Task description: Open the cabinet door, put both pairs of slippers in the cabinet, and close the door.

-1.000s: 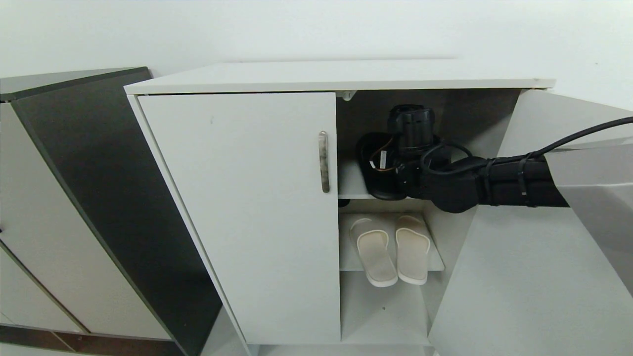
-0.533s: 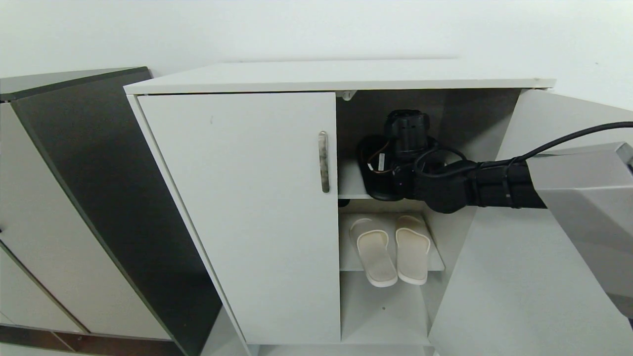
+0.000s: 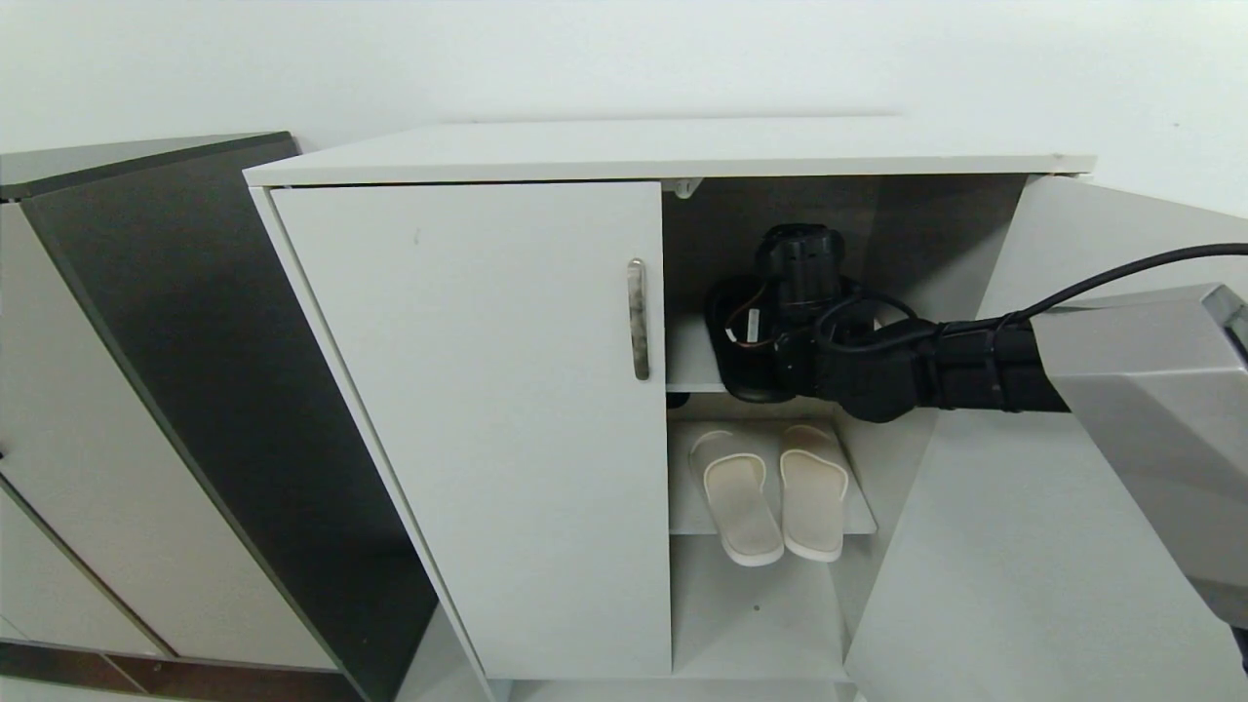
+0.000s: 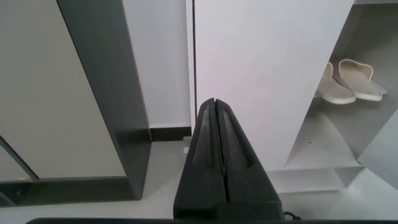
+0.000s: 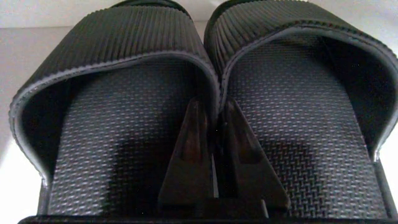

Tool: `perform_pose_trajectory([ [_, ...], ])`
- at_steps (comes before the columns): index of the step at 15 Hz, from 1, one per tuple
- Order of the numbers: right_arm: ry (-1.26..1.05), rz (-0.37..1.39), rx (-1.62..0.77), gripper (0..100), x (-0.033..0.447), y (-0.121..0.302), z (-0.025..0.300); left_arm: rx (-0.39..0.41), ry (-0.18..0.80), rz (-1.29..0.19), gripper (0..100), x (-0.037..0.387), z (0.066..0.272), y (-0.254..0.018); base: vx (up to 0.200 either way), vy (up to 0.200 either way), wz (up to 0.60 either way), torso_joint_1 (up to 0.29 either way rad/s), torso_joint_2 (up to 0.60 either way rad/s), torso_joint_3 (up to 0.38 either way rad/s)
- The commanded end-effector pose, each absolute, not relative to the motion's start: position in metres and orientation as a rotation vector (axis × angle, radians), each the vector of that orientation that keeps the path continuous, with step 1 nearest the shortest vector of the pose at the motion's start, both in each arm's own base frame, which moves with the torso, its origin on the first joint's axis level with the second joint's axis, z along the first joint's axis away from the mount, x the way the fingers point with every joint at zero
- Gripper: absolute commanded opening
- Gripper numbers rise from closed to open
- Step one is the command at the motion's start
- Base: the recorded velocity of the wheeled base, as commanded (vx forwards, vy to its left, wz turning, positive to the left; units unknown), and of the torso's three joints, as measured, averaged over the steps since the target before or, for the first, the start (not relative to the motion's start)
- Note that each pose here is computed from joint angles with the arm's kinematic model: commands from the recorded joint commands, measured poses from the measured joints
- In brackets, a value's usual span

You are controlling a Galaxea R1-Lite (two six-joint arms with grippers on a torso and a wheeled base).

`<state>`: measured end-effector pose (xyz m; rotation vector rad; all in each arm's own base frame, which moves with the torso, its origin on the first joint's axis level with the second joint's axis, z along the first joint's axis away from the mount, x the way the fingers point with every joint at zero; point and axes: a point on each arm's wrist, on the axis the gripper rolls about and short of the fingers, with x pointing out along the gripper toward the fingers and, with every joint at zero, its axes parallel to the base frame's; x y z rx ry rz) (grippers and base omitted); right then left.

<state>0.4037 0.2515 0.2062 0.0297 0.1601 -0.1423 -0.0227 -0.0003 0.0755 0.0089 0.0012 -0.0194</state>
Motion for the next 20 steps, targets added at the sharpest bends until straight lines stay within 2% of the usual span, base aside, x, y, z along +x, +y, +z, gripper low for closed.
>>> perform_pose_trajectory([
  [1,0.163,-0.142,0.029,100,0.403,0.252,0.206,0.009,0.001,-0.018,0,-0.023,0.076,0.0,0.0,0.0,0.0,0.0,0.0,0.0],
  [7,0.188,-0.133,0.018,100,0.382,0.245,0.215,0.009,0.001,-0.018,0,-0.023,0.076,0.0,0.0,0.0,0.0,0.0,0.0,0.0],
  [11,0.213,-0.09,0.051,100,0.331,0.24,0.227,0.009,0.001,-0.018,0,-0.023,0.076,0.0,0.0,0.0,0.0,0.0,0.0,0.0],
  [12,0.214,-0.089,0.051,100,0.329,0.24,0.227,0.009,0.001,-0.018,0,-0.023,0.076,0.0,0.0,0.0,0.0,0.0,0.0,0.0],
  [14,0.244,-0.04,0.063,100,0.285,0.231,0.225,0.009,0.001,-0.018,0,-0.023,0.076,0.0,0.0,0.0,0.0,0.0,0.0,0.0],
  [18,0.227,0.035,0.073,100,0.241,0.225,0.22,0.008,0.001,-0.018,0,-0.023,0.076,0.0,0.0,0.0,0.0,0.0,0.0,0.0],
  [19,0.235,0.048,0.065,0,0.235,0.225,0.215,0.008,0.001,-0.018,0,-0.023,0.076,0.0,0.0,0.0,0.0,0.0,0.0,0.0],
  [20,0.234,0.066,0.066,0,0.228,0.225,0.211,0.008,0.001,-0.02,0,-0.023,0.076,0.0,0.0,0.0,0.0,0.0,0.0,0.0],
])
